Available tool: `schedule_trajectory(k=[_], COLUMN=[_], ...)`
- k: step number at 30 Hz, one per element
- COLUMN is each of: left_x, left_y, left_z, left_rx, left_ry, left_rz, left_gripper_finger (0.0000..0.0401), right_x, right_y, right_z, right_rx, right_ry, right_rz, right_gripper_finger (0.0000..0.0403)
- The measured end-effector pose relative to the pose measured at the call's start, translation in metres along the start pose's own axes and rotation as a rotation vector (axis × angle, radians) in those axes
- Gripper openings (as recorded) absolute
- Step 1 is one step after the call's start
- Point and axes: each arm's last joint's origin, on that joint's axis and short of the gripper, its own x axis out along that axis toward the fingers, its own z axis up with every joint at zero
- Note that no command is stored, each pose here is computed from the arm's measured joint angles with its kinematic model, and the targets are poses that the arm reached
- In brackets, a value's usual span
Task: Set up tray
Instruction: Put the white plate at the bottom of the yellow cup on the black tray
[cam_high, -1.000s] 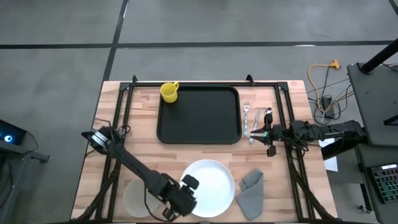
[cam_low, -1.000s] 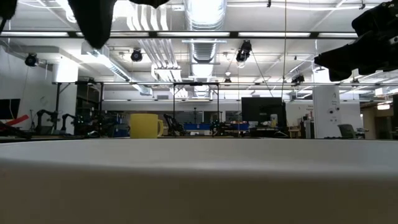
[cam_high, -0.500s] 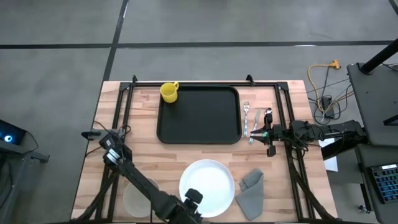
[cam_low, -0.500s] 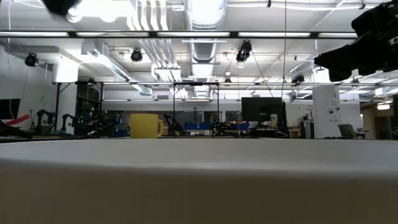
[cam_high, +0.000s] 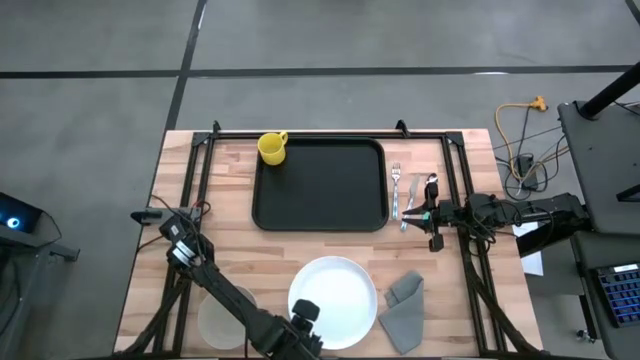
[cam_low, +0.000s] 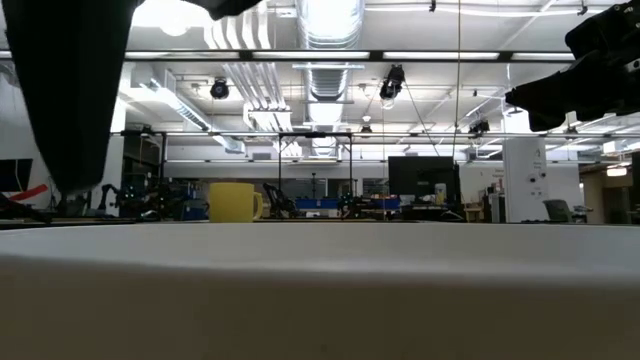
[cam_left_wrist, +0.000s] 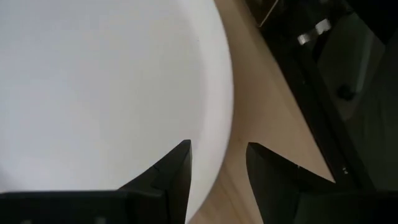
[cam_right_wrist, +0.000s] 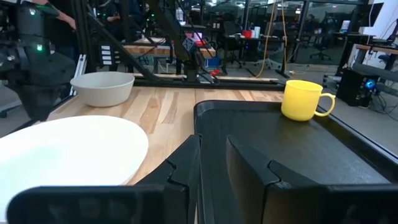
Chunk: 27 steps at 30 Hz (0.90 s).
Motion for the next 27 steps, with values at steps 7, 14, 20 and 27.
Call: schedule_trajectory(k=[7, 14, 20, 27], left_x=[0.006, 0.023, 0.034, 0.037], left_y=[-0.001, -0.001, 0.002, 0.006], left_z=[-0.001, -0.012, -0.02, -0.022], left_rx=[-0.017, -0.024, -0.028, -0.038], left_ry=[-0.019, 0.006, 0.026, 0.028], left_rz=[-0.006, 0.0, 0.008, 0.01], left_gripper_finger=[0.0134, 0.0134, 0.0134, 0.0125], right_x=[0.0, 0.0, 0.0, 0.0], right_y=[0.0, 0.0, 0.0, 0.0], right_z=[0.0, 0.0, 0.0, 0.0], right_rx=[0.0, 0.0, 0.0, 0.0], right_ry=[0.0, 0.0, 0.0, 0.0], right_rz=[0.0, 0.001, 0.0, 0.001], right_gripper_finger=[0.0077, 0.0077, 0.0068, 0.0074])
